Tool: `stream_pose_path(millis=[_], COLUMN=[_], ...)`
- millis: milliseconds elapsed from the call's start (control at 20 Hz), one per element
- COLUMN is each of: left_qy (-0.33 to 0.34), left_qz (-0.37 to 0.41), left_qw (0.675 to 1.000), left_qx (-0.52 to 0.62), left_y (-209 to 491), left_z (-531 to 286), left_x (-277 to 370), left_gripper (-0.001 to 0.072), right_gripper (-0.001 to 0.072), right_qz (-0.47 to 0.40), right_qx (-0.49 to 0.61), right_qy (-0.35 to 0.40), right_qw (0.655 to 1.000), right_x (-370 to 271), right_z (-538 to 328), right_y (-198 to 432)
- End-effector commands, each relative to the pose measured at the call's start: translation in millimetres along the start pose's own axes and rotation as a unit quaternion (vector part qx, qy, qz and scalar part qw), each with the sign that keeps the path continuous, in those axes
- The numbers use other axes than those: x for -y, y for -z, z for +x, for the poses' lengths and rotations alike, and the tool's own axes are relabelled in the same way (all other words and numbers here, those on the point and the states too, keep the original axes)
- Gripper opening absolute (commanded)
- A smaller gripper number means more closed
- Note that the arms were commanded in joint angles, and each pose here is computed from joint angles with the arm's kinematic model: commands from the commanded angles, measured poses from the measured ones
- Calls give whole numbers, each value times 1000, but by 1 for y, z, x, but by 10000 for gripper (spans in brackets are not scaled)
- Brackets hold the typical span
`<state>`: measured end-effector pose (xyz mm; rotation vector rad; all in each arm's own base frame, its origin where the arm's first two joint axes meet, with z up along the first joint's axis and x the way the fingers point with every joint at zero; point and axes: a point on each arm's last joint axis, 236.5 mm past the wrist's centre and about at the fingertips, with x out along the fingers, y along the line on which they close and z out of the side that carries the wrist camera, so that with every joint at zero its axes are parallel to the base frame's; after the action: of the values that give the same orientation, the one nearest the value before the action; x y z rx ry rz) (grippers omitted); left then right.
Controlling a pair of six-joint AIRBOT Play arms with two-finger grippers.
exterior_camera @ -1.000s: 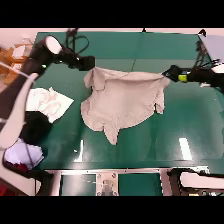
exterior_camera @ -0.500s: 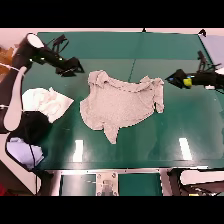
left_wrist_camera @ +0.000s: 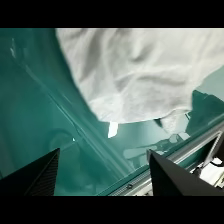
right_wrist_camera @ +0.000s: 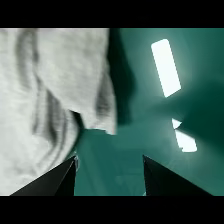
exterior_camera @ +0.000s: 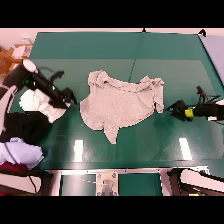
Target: Fold the shirts.
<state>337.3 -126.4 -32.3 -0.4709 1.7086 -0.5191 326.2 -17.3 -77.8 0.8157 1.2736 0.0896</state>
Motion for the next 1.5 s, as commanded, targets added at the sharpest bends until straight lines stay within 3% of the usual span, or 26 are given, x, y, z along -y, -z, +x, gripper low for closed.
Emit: stream_pose_path(millis=[0, 300, 450, 550, 600, 650, 800, 850, 950, 1000, 1050, 1250, 1450], left_qy=[-7, 87, 111, 107, 106, 107, 112, 116, 117, 111, 110, 135, 114], left_qz=[-39, -74, -55, -47, -45, -37, -17, -10, -5, -1, 0, 66, 222], left_qw=[999, 982, 983, 987, 987, 986, 985, 985, 985, 986, 986, 980, 930], left_qx=[20, 148, 139, 112, 112, 119, 126, 125, 125, 124, 124, 127, 269], left_y=[32, -14, -16, -7, -8, -12, -23, -24, -26, -26, -26, -30, -28], left_z=[43, 67, 85, 104, 105, 100, 83, 79, 75, 75, 75, 34, -124], left_x=[-28, -11, 10, 16, 16, 18, 26, 30, 32, 30, 30, 72, 181], left_gripper=[619, 619, 614, 344, 92, 22, 20, 20, 20, 20, 20, 19, 19], right_gripper=[470, 470, 469, 465, 391, 352, 339, 242, 165, 58, 14, 12, 12], right_qz=[11, 15, 19, 23, 19, 18, 19, 18, 18, 13, 3, -63, -193], right_qx=[-2, 7, 12, 13, 14, 17, 12, 7, 8, 11, 12, 15, 172], right_qy=[21, 17, 13, 5, -3, -13, -36, -36, -35, -35, -38, -86, -155], right_qw=[1000, 1000, 1000, 1000, 1000, 1000, 999, 999, 999, 999, 999, 994, 953], right_x=[16, 14, 10, 5, 1, -4, -17, -17, -16, -17, -20, -74, -203], right_z=[22, 25, 27, 31, 34, 36, 48, 51, 52, 50, 49, 5, -165], right_y=[13, 5, 3, 2, 1, -1, -3, -2, -4, -8, -10, -27, -71])
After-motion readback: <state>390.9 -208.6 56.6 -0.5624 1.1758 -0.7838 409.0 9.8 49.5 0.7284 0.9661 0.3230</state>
